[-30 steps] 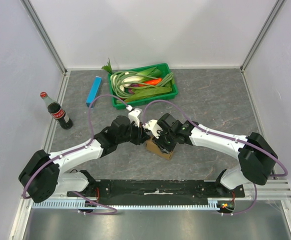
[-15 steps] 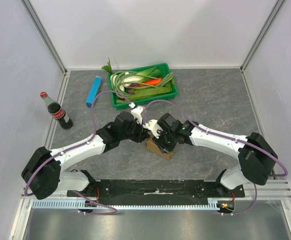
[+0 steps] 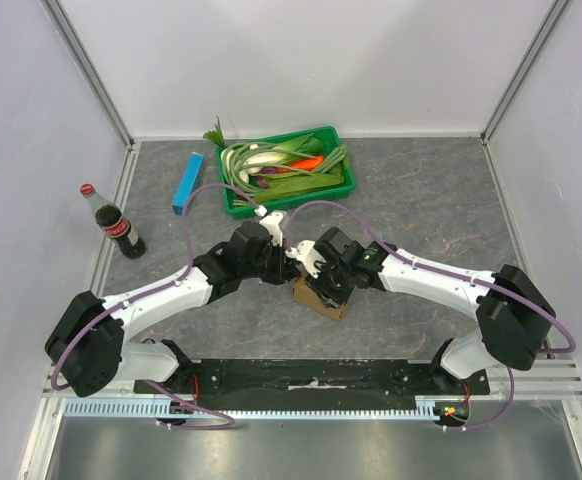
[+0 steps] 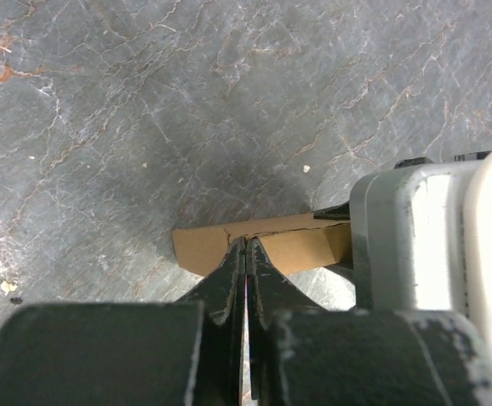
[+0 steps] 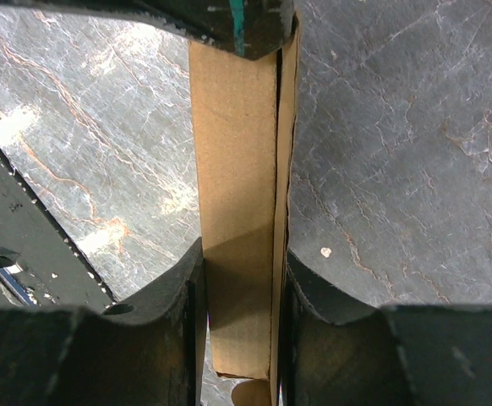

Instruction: Fold the paper box

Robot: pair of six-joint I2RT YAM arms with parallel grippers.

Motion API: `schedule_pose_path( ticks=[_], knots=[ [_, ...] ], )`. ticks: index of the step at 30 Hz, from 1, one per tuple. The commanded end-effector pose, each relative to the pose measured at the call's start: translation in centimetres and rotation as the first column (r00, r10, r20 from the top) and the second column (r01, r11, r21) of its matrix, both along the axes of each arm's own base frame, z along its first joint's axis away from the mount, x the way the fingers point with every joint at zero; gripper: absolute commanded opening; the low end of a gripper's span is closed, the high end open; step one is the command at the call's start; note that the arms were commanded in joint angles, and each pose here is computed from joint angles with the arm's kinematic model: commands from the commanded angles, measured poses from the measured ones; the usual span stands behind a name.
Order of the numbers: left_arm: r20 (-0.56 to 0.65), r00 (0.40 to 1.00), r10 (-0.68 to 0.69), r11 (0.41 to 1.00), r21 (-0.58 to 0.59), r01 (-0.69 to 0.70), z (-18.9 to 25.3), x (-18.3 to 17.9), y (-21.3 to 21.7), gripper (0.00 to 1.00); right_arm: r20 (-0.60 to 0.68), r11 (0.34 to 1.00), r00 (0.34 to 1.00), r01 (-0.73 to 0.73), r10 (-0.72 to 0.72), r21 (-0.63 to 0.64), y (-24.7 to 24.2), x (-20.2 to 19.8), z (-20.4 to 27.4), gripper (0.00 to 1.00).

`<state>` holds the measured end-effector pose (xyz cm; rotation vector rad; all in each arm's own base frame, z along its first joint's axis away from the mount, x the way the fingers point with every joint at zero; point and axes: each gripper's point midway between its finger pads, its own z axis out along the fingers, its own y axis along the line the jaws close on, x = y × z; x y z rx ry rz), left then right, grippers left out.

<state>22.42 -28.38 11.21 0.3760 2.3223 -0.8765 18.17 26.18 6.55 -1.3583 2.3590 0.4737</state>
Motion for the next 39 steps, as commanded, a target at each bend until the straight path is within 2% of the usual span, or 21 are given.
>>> schedule_pose_path(
  ticks=[1, 3, 6, 10, 13, 21, 27, 31, 36, 37, 39],
  knots=[
    [-0.061, 0.997, -0.041, 0.992, -0.122, 0.033, 2.3, -1.0, -2.2, 0.02, 0.066, 0.998, 0.998, 0.007, -0.011, 0.068, 1.8, 1.6, 1.5, 0.22],
    [-0.054, 0.998, -0.04, 0.993, -0.113, 0.034, 2.0, -1.0, -2.1, 0.02, 0.071, 0.998, 0.997, 0.006, -0.011, 0.066, 1.8, 1.5, 1.5, 0.21],
    [0.042, 0.997, -0.061, 0.993, -0.095, 0.064, 2.3, -1.4, -1.4, 0.02, 0.077, 0.998, 0.997, 0.011, -0.016, 0.066, 1.5, 1.5, 1.8, 0.21],
    [0.159, 0.985, -0.066, 0.998, 0.004, 0.066, 1.0, -1.0, 0.7, 0.02, 0.087, 0.997, 0.996, 0.009, -0.016, 0.071, 1.5, 1.6, 1.9, 0.21],
    [0.199, 0.978, -0.065, 0.997, 0.05, 0.056, 0.3, -1.0, 1.8, 0.02, 0.093, 0.997, 0.996, 0.011, -0.018, 0.074, 1.7, 1.8, 1.8, 0.22],
    [0.236, 0.97, -0.053, 0.998, 0.038, 0.046, 0.1, -1.4, 1.7, 0.02, 0.221, 0.995, 0.972, 0.069, -0.082, 0.066, 1.6, 4.6, 2.3, 0.22],
    [0.239, 0.97, 0.056, 0.994, 0.077, -0.076, -1.9, -0.1, 2.8, 0.02, 0.322, 0.996, 0.942, 0.084, -0.089, 0.03, 1.3, 6.3, 2.6, 0.23],
    [0.248, 0.965, 0.083, 0.994, 0.053, -0.099, -2.8, -0.4, 3.0, 0.02, 0.345, 0.998, 0.937, 0.052, -0.057, 0.021, 1.4, 6.3, 2.6, 0.26],
    [0.277, 0.957, 0.082, 0.995, 0.027, -0.093, -1.7, -0.5, 3.1, 0.02, 0.326, 1.0, 0.945, 0.019, -0.022, 0.014, 1.7, 5.9, 1.9, 0.25],
    [0.282, 0.957, 0.067, 0.997, 0.014, -0.074, -1.3, -0.8, 2.9, 0.05, 0.312, 1.0, 0.95, 0.008, -0.012, 0.013, 1.9, 5.7, 1.7, 0.25],
    [0.308, 0.949, 0.07, 0.997, -0.036, -0.062, 0.2, -1.0, 2.8, 0.26, 0.298, 1.0, 0.955, -0.005, 0.0, 0.015, 2.0, 5.4, 1.4, 0.25]
  ],
)
